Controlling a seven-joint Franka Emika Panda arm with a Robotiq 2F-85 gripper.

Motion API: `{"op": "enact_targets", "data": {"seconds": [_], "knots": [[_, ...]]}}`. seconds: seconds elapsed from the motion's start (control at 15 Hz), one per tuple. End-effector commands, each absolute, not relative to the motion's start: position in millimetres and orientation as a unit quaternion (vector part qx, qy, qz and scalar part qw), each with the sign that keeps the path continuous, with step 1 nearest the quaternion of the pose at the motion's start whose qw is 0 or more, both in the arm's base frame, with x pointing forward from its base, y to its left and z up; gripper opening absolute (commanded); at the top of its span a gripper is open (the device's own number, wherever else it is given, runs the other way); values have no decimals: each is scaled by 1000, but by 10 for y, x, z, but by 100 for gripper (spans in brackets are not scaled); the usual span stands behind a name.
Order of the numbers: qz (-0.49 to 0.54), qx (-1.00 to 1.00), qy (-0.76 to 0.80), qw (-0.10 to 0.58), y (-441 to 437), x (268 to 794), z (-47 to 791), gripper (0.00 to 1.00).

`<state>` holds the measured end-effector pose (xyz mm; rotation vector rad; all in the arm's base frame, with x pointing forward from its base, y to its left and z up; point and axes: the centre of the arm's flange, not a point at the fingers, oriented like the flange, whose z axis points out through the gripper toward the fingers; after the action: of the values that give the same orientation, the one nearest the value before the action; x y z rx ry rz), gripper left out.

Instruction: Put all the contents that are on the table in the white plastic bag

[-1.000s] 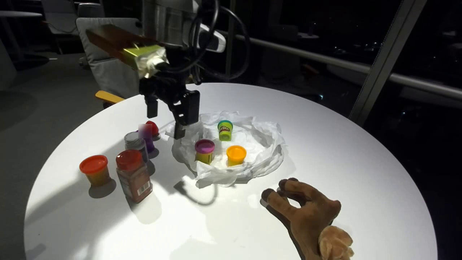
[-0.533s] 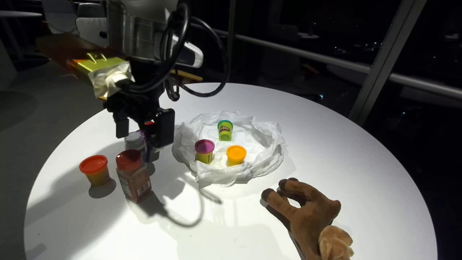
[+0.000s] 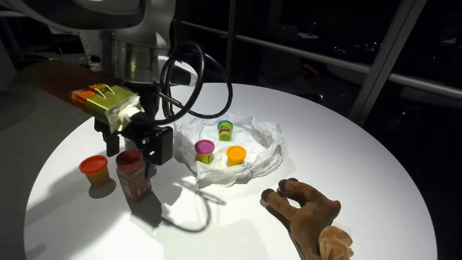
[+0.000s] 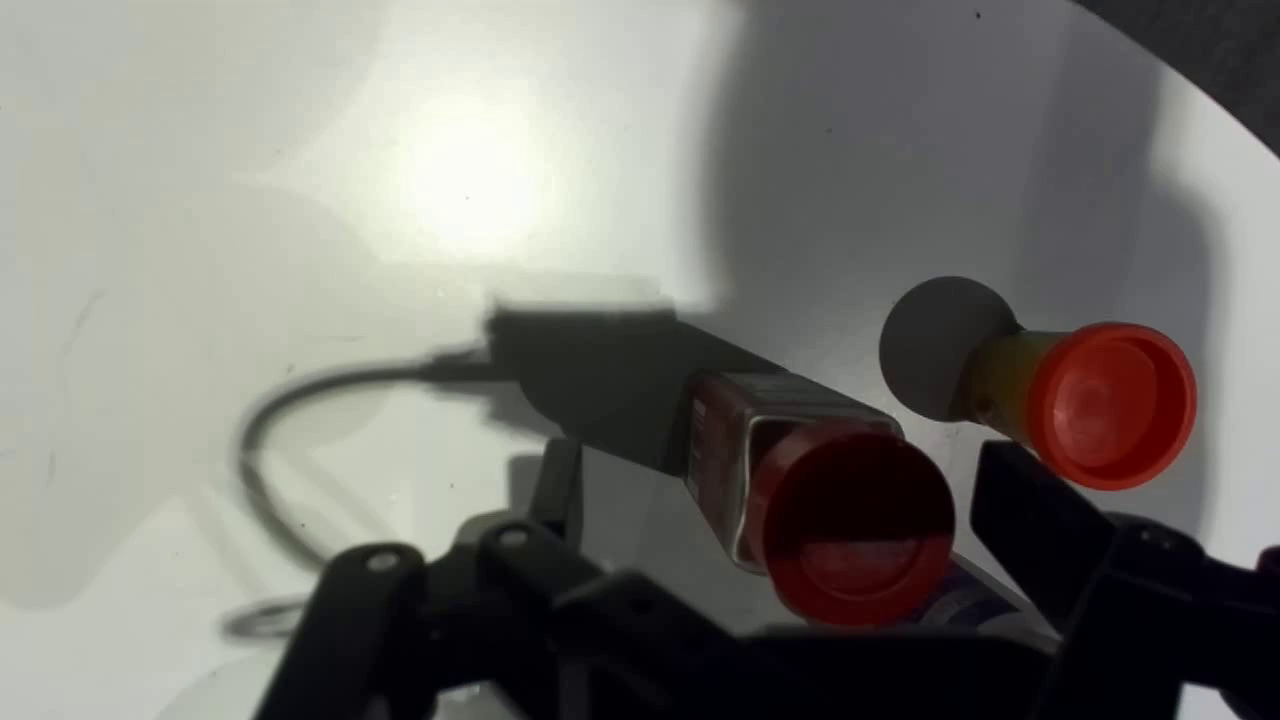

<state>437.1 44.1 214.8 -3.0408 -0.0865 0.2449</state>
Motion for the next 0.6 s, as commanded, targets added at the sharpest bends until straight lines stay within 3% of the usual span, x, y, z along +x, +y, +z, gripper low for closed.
{"op": "enact_targets", "data": {"seconds": [0.0, 0.13, 0.27, 0.53], "knots": [[58, -994, -65, 59, 486, 4310, 2108, 100], [53, -994, -77, 62, 506, 4306, 2050, 100], [50, -993, -87, 63, 527, 4295, 2012, 74], [47, -993, -93, 59, 542, 4249, 2042, 44]]}}
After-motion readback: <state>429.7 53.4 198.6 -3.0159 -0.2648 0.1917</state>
